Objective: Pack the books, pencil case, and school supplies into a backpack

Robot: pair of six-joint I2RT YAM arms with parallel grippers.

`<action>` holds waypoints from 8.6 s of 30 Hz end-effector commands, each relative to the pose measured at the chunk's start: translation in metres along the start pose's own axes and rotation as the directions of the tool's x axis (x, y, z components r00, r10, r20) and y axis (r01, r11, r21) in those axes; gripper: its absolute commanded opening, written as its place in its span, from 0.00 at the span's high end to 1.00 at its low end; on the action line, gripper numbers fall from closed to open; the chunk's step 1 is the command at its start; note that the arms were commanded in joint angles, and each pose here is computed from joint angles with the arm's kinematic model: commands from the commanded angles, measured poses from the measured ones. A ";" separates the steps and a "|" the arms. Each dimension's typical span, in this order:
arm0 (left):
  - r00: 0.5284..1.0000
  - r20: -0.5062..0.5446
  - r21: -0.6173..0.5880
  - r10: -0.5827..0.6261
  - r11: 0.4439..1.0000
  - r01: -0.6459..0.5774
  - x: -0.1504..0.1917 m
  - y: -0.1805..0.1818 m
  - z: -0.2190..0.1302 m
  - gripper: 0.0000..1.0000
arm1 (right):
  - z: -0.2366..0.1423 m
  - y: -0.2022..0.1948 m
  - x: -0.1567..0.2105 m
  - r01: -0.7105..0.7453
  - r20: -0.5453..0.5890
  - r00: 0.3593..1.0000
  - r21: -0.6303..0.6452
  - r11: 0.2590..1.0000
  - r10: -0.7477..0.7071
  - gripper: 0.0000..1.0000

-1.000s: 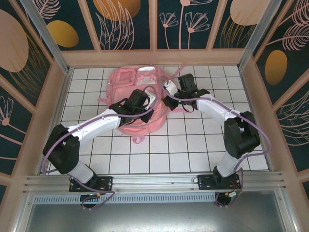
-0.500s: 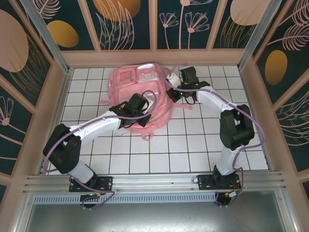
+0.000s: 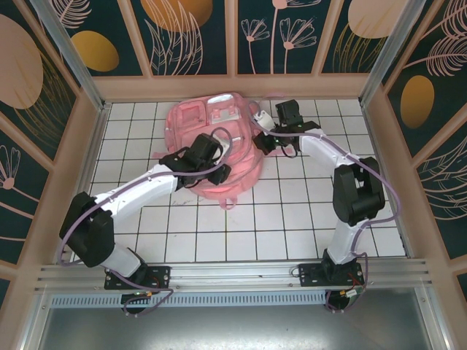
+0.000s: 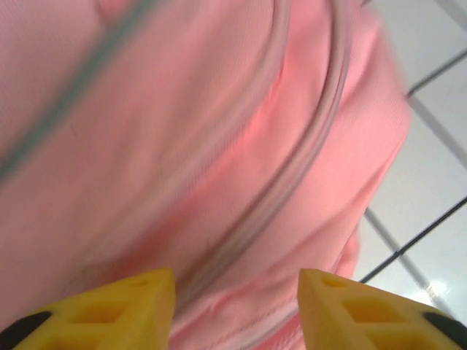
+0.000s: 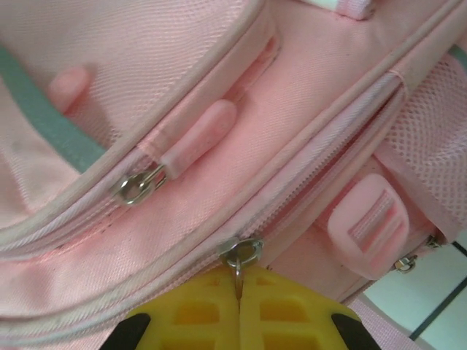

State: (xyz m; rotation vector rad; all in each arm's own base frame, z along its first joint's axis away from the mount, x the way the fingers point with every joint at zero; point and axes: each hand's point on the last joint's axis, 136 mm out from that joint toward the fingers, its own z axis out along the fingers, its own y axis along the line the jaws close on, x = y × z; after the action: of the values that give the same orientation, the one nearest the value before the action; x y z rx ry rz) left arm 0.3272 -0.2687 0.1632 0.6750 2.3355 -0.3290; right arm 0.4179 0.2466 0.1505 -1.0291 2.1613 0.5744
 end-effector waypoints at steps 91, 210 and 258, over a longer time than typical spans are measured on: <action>0.775 0.200 -0.088 -0.600 0.776 0.624 0.001 0.144 -0.031 0.31 | 0.012 0.074 -0.047 -0.063 0.004 0.998 -0.293 0.954 0.067 0.24; 0.851 0.036 0.023 -0.523 0.852 0.523 0.016 0.021 0.011 1.00 | 0.001 0.044 -0.021 -0.841 0.101 0.535 -0.038 0.540 0.839 0.94; 0.921 0.003 0.260 -0.390 0.890 0.376 -0.016 -0.016 0.027 0.87 | -0.019 0.068 -0.063 -0.782 0.083 0.566 -0.260 0.566 0.820 1.00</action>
State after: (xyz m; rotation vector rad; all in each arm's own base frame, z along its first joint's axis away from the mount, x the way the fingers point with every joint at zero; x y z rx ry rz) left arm 0.3337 -0.2896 0.1427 0.2821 2.4377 -0.8107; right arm 0.3862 0.3005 0.1791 0.1184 2.4535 1.1971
